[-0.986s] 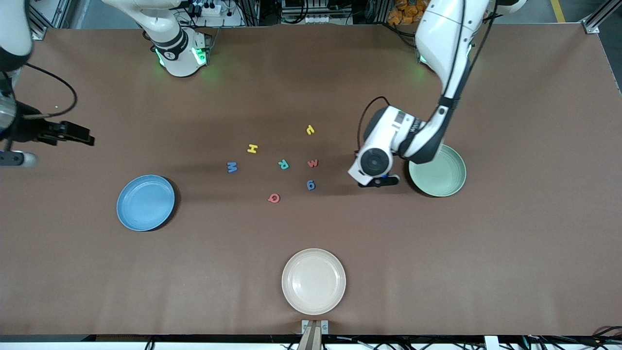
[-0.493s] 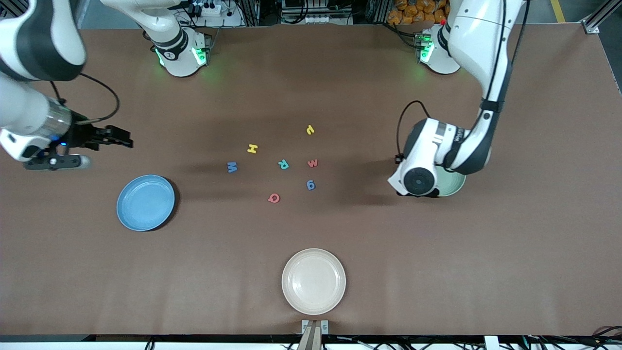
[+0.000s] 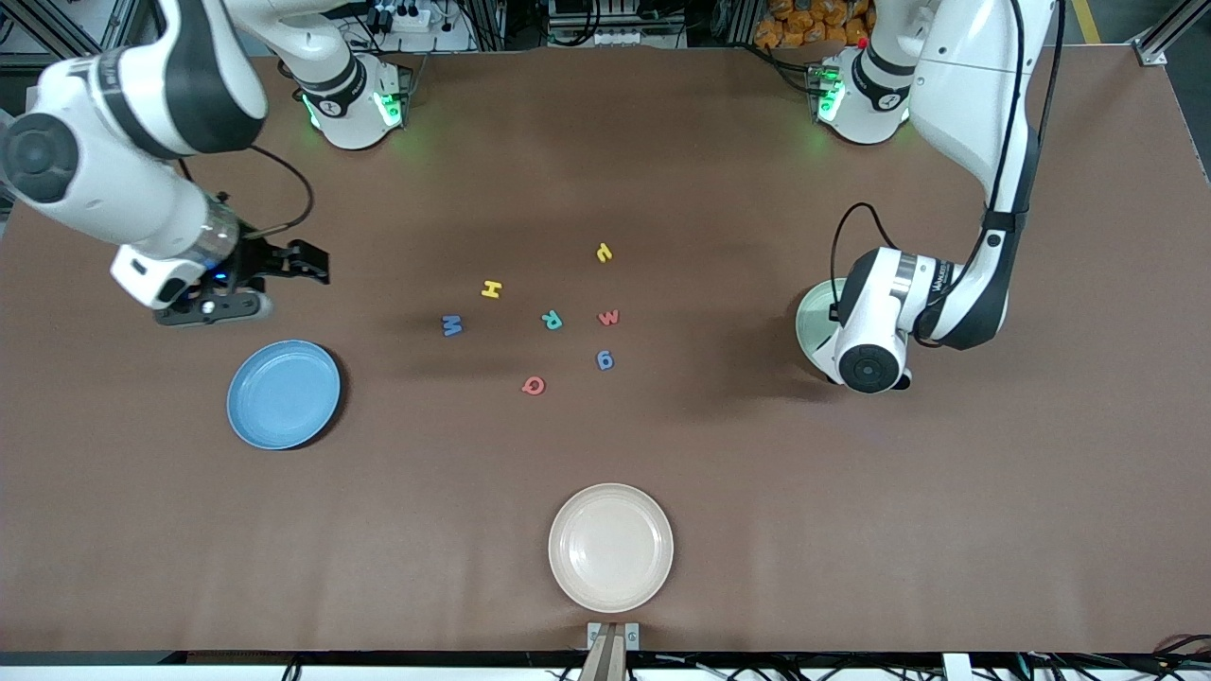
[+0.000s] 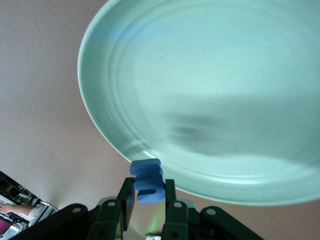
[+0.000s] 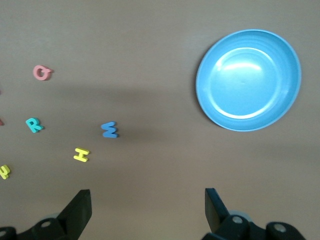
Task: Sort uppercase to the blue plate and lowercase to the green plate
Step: 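Drop the m into the green plate while the right gripper reaches letters, then grasp the blue W with the right gripper while the left gripper returns, then lift the W with the right gripper while the left gripper lowers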
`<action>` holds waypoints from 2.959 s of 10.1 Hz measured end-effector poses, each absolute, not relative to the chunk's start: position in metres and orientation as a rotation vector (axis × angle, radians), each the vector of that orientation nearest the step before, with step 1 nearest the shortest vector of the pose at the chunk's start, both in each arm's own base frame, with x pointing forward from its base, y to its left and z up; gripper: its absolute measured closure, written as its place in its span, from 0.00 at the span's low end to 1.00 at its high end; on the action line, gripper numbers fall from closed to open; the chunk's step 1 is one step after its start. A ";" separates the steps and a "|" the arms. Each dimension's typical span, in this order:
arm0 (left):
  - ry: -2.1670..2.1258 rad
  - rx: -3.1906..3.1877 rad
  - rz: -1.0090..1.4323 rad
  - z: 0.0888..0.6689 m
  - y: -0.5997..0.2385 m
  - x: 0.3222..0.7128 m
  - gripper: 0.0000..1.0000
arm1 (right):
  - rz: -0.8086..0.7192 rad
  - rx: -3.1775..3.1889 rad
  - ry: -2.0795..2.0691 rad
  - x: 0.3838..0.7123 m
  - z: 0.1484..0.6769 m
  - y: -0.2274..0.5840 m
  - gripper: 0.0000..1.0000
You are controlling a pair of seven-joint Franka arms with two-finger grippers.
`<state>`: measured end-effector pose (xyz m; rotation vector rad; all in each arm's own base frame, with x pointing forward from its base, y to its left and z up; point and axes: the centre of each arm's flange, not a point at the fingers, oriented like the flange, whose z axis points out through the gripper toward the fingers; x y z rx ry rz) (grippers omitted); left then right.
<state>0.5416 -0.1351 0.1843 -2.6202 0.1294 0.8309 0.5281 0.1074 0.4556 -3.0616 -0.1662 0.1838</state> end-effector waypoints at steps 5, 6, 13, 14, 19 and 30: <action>0.152 -2.628 0.797 0.161 -0.121 0.530 0.71 | 0.076 -3.063 -0.251 0.500 0.395 0.166 0.00; 0.154 -2.622 0.803 0.158 -0.120 0.529 0.70 | 0.072 -3.064 -0.262 0.493 0.381 0.173 0.00; 0.203 -2.666 0.731 0.190 -0.124 0.542 0.08 | 0.151 -3.076 -0.339 0.484 0.318 0.201 0.00; 0.177 -2.704 0.712 0.205 -0.124 0.545 0.08 | 0.117 -3.072 -0.349 0.486 0.316 0.206 0.00; 0.073 -2.945 0.655 0.259 -0.177 0.556 0.08 | 0.014 -3.057 -0.433 0.490 0.255 0.235 0.00; -0.363 -3.257 0.385 0.241 -0.345 0.546 0.07 | 0.018 -3.059 -0.505 0.471 0.171 0.229 0.00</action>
